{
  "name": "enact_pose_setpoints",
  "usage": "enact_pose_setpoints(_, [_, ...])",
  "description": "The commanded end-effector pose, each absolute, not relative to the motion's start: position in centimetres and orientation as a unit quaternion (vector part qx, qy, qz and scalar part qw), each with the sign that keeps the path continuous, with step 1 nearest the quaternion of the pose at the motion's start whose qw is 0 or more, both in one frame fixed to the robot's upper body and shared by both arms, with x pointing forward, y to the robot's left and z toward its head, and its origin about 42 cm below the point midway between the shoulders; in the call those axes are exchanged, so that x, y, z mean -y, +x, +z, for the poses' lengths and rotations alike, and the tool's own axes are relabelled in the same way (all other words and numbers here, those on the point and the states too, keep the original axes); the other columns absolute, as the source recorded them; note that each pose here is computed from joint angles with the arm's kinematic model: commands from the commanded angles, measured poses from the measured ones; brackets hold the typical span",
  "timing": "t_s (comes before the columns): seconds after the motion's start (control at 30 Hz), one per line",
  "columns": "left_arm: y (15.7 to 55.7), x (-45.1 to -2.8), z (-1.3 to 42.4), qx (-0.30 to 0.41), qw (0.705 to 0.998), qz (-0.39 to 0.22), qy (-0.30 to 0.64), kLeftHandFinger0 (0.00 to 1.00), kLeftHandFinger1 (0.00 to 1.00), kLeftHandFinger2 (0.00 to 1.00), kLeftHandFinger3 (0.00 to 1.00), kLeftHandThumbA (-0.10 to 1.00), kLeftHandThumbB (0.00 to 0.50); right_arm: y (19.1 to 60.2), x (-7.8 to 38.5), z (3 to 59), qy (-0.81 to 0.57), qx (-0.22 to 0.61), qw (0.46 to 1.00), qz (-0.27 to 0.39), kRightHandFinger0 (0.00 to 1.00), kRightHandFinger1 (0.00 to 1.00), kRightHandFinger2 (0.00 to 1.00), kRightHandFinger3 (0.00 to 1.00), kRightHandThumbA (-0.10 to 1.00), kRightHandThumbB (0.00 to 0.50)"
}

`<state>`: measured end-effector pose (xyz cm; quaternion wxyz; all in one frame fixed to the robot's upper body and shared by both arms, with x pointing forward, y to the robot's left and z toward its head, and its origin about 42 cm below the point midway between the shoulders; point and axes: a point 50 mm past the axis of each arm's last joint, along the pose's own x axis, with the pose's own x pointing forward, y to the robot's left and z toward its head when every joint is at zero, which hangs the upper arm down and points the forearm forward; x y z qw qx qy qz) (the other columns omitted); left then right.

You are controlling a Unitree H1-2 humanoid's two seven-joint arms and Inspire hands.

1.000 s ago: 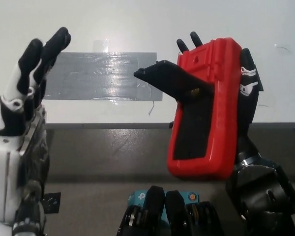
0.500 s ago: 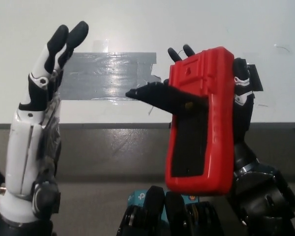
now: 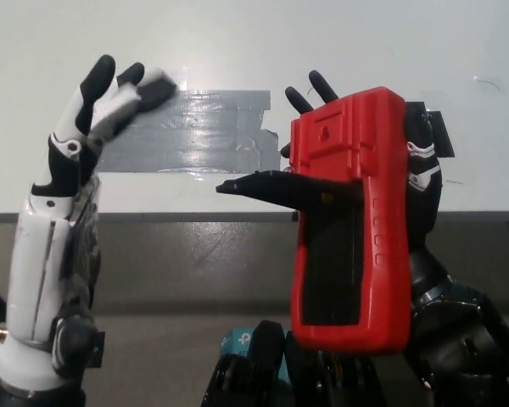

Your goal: The robot first picks the multimeter with right hand and then unfolds the black stand on the back of it using left hand

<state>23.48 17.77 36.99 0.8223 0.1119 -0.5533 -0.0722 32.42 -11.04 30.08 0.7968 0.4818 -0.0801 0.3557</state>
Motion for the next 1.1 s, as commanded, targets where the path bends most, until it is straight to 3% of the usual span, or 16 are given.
enact_pose_setpoints(0.0, [22.5,-17.2,37.6,0.554,0.823,-0.092,0.091,1.0,0.69,0.68,1.0,1.0,0.482,31.6,10.7,32.1,0.474,0.117,0.776,0.4,0.0,0.38,0.78,0.79,-0.1,0.15])
enact_pose_setpoints(0.1, [22.0,-16.7,37.4,0.543,0.829,-0.097,0.087,1.0,0.65,0.62,1.0,1.0,0.486,31.4,10.5,32.3,0.483,0.113,0.768,0.405,0.0,0.38,0.77,0.79,-0.1,0.15])
enact_pose_setpoints(0.27, [22.2,-16.0,36.4,0.545,0.826,-0.114,0.084,1.0,0.65,0.62,1.0,1.0,0.478,31.1,10.3,32.8,0.481,0.122,0.771,0.401,0.0,0.38,0.75,0.87,-0.1,0.156])
enact_pose_setpoints(0.53, [22.6,-15.0,35.7,0.545,0.826,-0.113,0.091,1.0,0.72,0.79,1.0,1.0,0.45,30.4,10.1,33.4,0.489,0.128,0.756,0.417,0.0,0.41,0.8,0.89,-0.1,0.132])
enact_pose_setpoints(0.7, [22.9,-14.7,35.8,0.551,0.821,-0.102,0.111,1.0,0.99,0.94,1.0,1.0,0.449,30.2,10.1,33.6,0.489,0.13,0.758,0.412,0.0,0.35,0.79,0.84,-0.1,0.161])
enact_pose_setpoints(0.83, [22.9,-14.5,35.8,0.552,0.819,-0.107,0.117,1.0,1.0,0.99,1.0,1.0,0.413,30.0,10.2,33.8,0.487,0.134,0.759,0.41,0.0,0.32,0.77,0.79,-0.1,0.16])
enact_pose_setpoints(0.97, [22.8,-14.6,35.7,0.55,0.818,-0.118,0.118,1.0,0.99,0.98,1.0,1.0,0.418,30.1,10.2,33.9,0.486,0.138,0.757,0.414,0.0,0.32,0.78,0.8,-0.1,0.16])
enact_pose_setpoints(1.07, [23.0,-14.5,35.6,0.558,0.813,-0.125,0.114,1.0,0.96,0.95,1.0,1.0,0.389,30.3,10.2,34.0,0.482,0.142,0.757,0.417,0.0,0.28,0.73,0.79,-0.1,0.117])
